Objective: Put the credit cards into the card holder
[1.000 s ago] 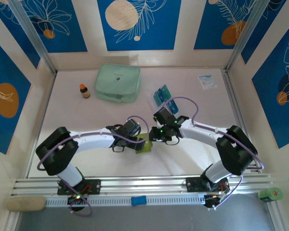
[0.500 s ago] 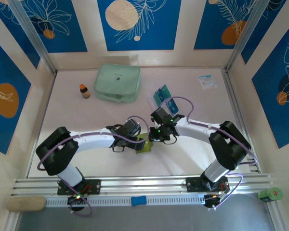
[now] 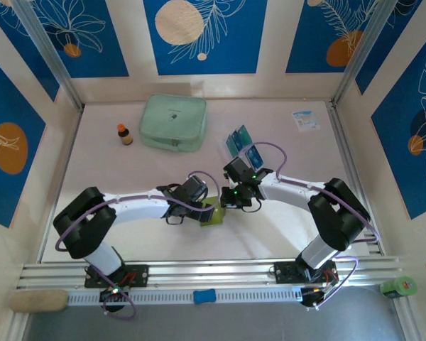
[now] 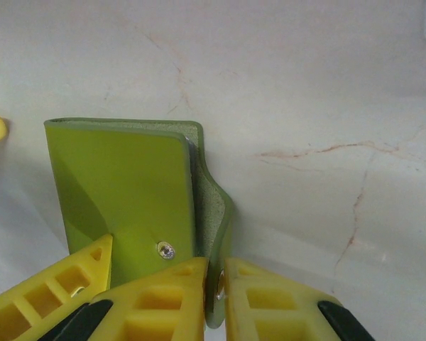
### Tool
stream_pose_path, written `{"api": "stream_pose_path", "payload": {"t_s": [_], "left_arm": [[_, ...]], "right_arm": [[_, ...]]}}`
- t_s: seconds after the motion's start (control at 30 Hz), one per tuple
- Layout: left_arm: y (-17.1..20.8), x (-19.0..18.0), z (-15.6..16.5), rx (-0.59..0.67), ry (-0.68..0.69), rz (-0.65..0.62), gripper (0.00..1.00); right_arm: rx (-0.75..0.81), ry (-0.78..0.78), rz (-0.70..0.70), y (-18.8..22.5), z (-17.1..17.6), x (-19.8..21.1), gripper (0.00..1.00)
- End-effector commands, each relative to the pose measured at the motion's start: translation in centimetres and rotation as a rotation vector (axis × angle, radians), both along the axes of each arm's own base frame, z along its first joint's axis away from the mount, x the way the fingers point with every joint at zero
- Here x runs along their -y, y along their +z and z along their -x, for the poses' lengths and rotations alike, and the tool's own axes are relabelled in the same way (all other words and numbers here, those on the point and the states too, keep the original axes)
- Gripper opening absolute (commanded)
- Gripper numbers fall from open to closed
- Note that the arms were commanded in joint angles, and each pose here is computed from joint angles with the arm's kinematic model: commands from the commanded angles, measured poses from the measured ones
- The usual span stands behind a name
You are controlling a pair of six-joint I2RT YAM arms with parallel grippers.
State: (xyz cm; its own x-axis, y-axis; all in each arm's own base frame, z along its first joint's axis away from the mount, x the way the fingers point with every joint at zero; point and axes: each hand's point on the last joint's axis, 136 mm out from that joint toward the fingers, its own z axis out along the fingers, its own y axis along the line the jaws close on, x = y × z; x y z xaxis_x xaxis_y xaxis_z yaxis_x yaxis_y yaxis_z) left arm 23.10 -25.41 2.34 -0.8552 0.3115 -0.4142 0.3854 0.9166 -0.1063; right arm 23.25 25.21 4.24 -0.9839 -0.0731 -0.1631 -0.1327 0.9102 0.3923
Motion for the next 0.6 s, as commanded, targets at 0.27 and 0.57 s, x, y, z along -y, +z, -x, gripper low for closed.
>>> {"api": "stream_pose_path", "payload": {"t_s": [0.27,0.57], "left_arm": [[-2.94,-2.99,1.64,-0.054,-0.016,-0.154,1.0],[-2.95,-2.96,1.63,-0.053,-0.015,-0.153,1.0]], "right_arm": [[0.016,-0.004,-0.016,0.96,-0.23,0.17,0.19],[0.018,-0.009,-0.018,1.03,-0.26,0.22,0.18]]}}
